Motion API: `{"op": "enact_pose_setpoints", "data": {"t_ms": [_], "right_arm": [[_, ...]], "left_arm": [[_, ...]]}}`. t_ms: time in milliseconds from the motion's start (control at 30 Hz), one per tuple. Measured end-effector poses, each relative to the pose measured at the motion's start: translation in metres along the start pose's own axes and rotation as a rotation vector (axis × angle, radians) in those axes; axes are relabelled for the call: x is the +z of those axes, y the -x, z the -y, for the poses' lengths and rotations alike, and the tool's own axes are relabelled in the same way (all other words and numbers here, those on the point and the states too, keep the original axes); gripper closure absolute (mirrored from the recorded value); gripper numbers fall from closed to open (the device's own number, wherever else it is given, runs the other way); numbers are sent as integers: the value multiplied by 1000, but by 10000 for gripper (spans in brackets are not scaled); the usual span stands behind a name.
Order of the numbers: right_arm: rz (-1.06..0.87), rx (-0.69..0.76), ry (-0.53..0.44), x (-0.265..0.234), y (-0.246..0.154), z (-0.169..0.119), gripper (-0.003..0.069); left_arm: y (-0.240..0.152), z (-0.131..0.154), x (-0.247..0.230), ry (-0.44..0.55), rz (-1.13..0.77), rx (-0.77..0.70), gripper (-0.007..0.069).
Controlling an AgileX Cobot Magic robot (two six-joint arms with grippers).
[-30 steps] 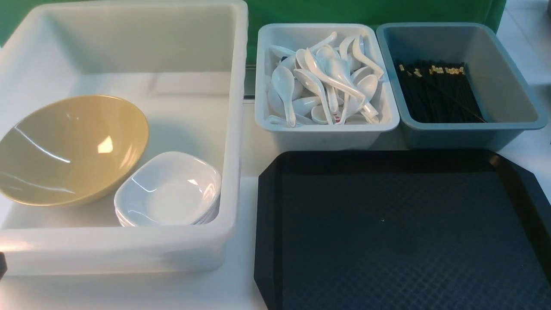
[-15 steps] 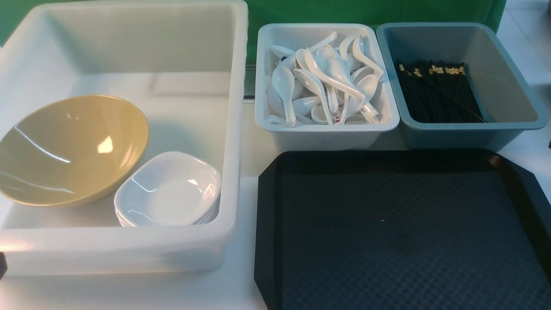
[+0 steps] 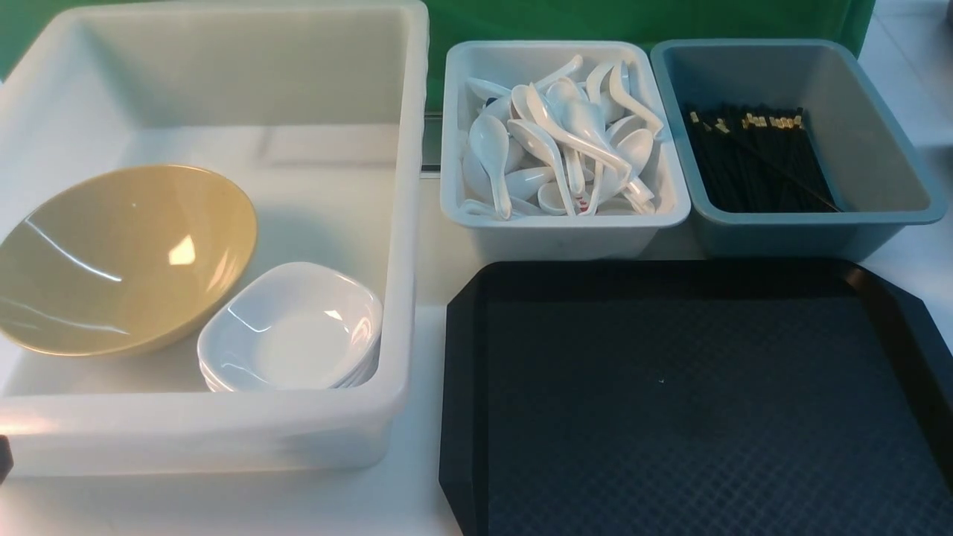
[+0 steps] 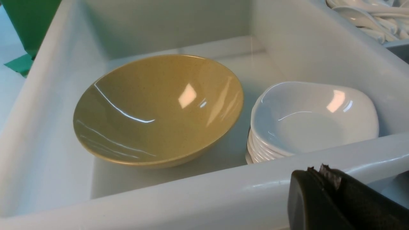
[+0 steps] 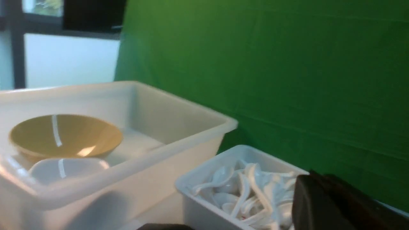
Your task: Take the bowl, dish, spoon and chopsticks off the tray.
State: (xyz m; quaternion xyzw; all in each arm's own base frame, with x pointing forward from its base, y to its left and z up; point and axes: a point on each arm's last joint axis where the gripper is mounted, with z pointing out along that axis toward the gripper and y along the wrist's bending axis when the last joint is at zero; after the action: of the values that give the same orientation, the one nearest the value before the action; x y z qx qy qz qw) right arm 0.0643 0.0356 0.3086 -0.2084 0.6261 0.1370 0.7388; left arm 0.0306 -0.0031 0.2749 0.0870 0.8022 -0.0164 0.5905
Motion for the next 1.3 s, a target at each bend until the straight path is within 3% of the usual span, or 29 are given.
{"op": "enact_pose_setpoints", "data": {"t_ms": [133, 200, 433, 700, 1300], "right_arm": [[-2, 94, -173, -9, -32, 8, 626], [-58, 133, -314, -18, -61, 13, 626], [-167, 240, -566, -39, -113, 16, 627], [-375, 283, -611, -47, -131, 14, 627], [-379, 276, -610, -47, -131, 14, 624]], "left_arm": [[0, 0, 0, 0, 0, 0, 636], [0, 0, 0, 0, 0, 0, 636], [0, 0, 0, 0, 0, 0, 636], [0, 0, 0, 0, 6, -1, 636], [0, 0, 0, 0, 7, -1, 636]]}}
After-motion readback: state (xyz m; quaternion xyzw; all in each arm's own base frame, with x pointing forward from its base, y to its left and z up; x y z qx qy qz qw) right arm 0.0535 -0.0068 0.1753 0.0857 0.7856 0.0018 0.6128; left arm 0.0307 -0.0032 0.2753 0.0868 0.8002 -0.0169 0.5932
